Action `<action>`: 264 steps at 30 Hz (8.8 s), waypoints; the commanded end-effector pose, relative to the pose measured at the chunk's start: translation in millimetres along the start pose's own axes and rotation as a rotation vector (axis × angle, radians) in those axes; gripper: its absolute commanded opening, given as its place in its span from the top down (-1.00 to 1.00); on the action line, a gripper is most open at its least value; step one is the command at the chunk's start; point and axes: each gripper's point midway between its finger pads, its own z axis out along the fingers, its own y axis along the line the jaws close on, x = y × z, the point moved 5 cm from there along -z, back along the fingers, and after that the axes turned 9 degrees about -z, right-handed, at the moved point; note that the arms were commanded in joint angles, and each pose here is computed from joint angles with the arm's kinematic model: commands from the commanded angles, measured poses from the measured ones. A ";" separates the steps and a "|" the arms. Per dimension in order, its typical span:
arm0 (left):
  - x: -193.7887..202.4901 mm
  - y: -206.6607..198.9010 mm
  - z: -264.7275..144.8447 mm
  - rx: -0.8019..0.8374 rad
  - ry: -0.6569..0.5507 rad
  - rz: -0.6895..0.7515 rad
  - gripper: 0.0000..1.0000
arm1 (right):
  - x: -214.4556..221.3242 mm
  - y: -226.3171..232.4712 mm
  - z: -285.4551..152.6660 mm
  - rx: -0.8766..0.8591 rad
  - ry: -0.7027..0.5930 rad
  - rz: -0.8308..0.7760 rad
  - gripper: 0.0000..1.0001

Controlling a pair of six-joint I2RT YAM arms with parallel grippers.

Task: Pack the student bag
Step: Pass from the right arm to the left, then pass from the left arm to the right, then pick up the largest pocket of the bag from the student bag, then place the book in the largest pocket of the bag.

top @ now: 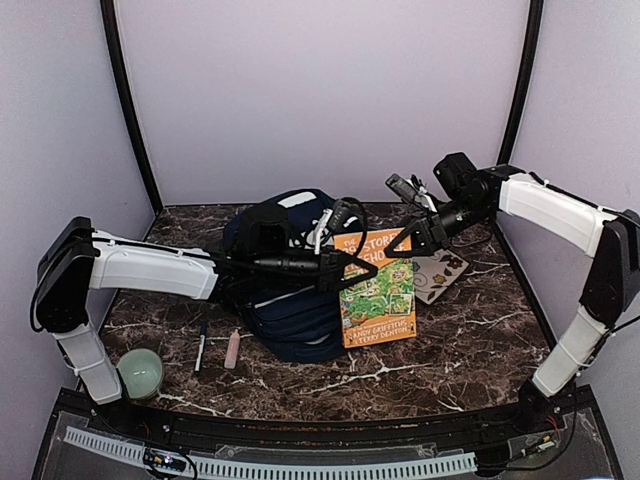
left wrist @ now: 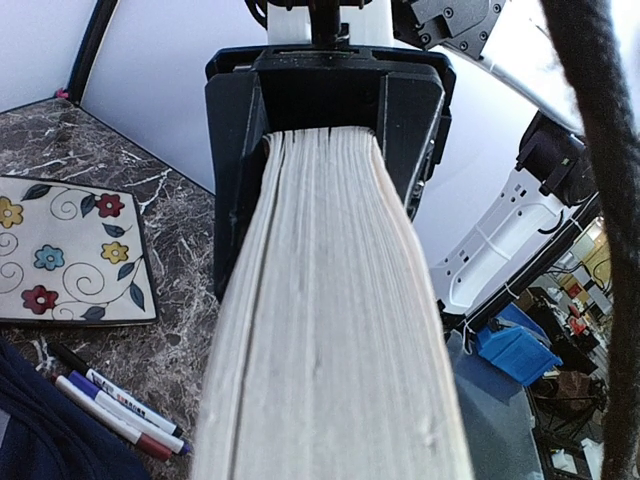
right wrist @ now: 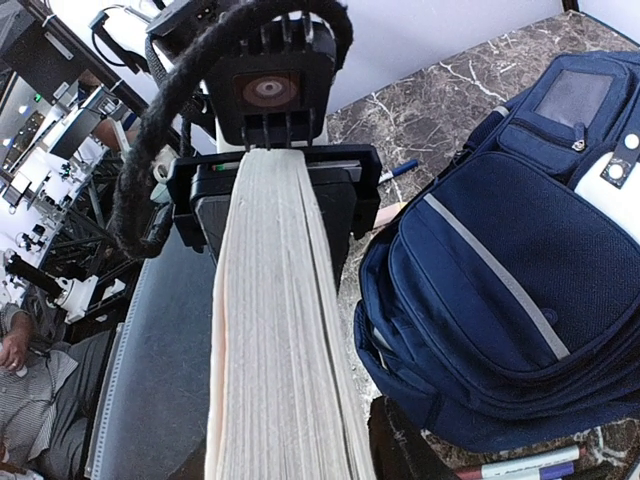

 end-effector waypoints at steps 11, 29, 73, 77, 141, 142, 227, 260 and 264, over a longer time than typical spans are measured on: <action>-41.6 -26.4 -29.8 0.095 -0.197 0.025 1.00 | -3.4 -0.1 4.1 -0.036 -0.067 0.042 0.19; -8.9 30.9 -69.3 -0.530 0.075 0.204 -0.13 | -17.1 -36.8 -68.2 0.199 -0.159 0.129 1.00; 71.4 88.2 -2.9 -0.771 0.554 0.267 -0.01 | 23.7 -34.3 -108.0 0.457 -0.196 0.164 1.00; 77.8 100.7 -1.3 -0.804 0.608 0.268 0.09 | 25.7 -34.2 -107.8 0.462 -0.194 0.165 1.00; 72.6 112.8 3.0 -0.786 0.650 0.251 0.19 | 29.8 -37.6 -107.1 0.481 -0.194 0.169 1.00; 72.4 114.3 3.4 -0.793 0.649 0.255 0.22 | 29.6 -37.6 -107.2 0.481 -0.195 0.168 1.00; 60.4 123.4 -0.1 -1.018 0.662 0.376 1.00 | 38.9 -36.7 -104.6 0.493 -0.190 0.187 1.00; -131.4 -5.2 -76.8 -1.222 -0.002 0.671 1.00 | 35.0 -15.6 35.9 -0.049 -0.096 0.592 1.00; -137.4 -8.0 -80.1 -1.224 -0.032 0.663 1.00 | 41.0 -27.7 69.5 -0.087 -0.027 0.620 1.00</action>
